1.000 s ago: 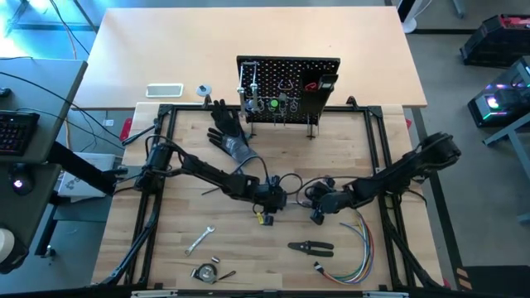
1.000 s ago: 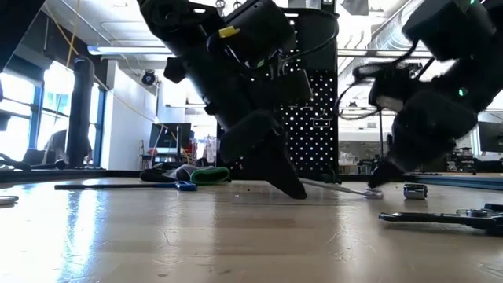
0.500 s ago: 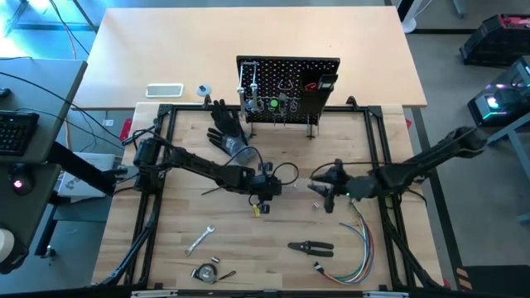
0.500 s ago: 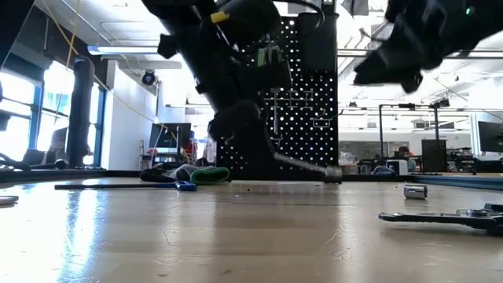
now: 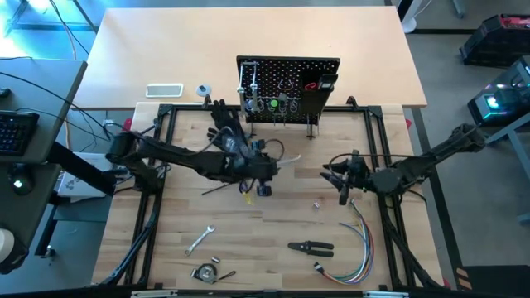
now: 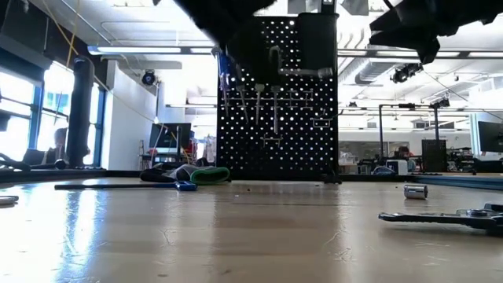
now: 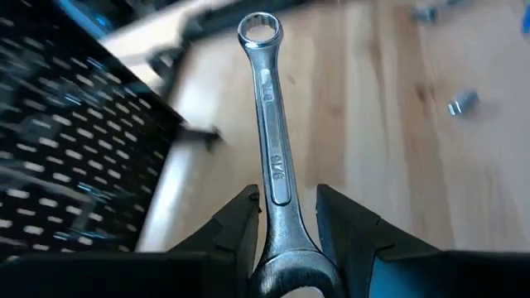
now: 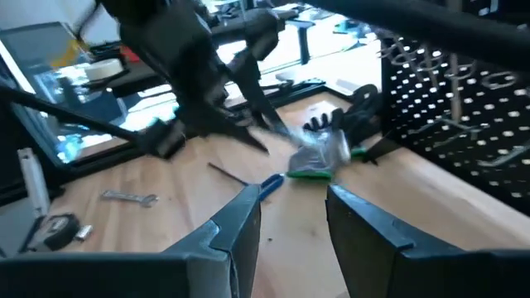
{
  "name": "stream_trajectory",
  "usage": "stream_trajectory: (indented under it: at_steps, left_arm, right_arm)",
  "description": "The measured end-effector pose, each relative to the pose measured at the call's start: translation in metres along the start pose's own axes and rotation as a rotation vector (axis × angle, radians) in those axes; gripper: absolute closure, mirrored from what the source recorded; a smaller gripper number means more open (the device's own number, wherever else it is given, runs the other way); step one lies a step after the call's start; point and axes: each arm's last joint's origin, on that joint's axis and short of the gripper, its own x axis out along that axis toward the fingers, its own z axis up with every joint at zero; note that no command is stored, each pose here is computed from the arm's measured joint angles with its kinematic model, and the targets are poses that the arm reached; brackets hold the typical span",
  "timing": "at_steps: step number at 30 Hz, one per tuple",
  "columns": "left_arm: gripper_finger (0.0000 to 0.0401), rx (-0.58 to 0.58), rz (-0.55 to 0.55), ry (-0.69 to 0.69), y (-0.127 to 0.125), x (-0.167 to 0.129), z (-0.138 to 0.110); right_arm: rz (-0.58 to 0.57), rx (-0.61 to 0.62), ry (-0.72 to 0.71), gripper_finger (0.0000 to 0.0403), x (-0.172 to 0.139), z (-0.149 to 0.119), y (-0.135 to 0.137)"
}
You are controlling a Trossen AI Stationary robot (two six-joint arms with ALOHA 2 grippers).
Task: Hang tools onto peg board
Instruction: Hang the silver wrench on the pegboard
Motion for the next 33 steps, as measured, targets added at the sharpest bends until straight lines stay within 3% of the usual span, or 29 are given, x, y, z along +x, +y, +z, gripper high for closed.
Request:
stream_trajectory:
  at_steps: [7, 13, 18, 23, 33]
  left_arm:
    - [0.0304, -0.077, 0.090, -0.101, 0.026, -0.011, 0.009]
    - [0.0304, -0.101, 0.107, -0.152, 0.035, -0.009, 0.013]
    - [0.0304, -0.095, 0.109, -0.157, 0.036, -0.009, 0.014]
    - [0.0304, -0.095, 0.107, -0.158, 0.036, -0.009, 0.014]
    - [0.0304, -0.061, 0.097, -0.154, 0.031, -0.012, 0.015]
  right_arm:
    - [-0.077, -0.025, -0.033, 0.0269, -0.005, -0.002, 0.001]
    - [-0.073, -0.083, -0.035, 0.0269, -0.009, -0.003, 0.003]
    - [-0.002, -0.183, -0.026, 0.0269, -0.016, -0.003, 0.006]
    - [0.147, -0.329, -0.046, 0.0269, -0.028, 0.004, 0.007]
    - [0.409, -0.480, -0.264, 0.0269, -0.060, 0.033, -0.014]
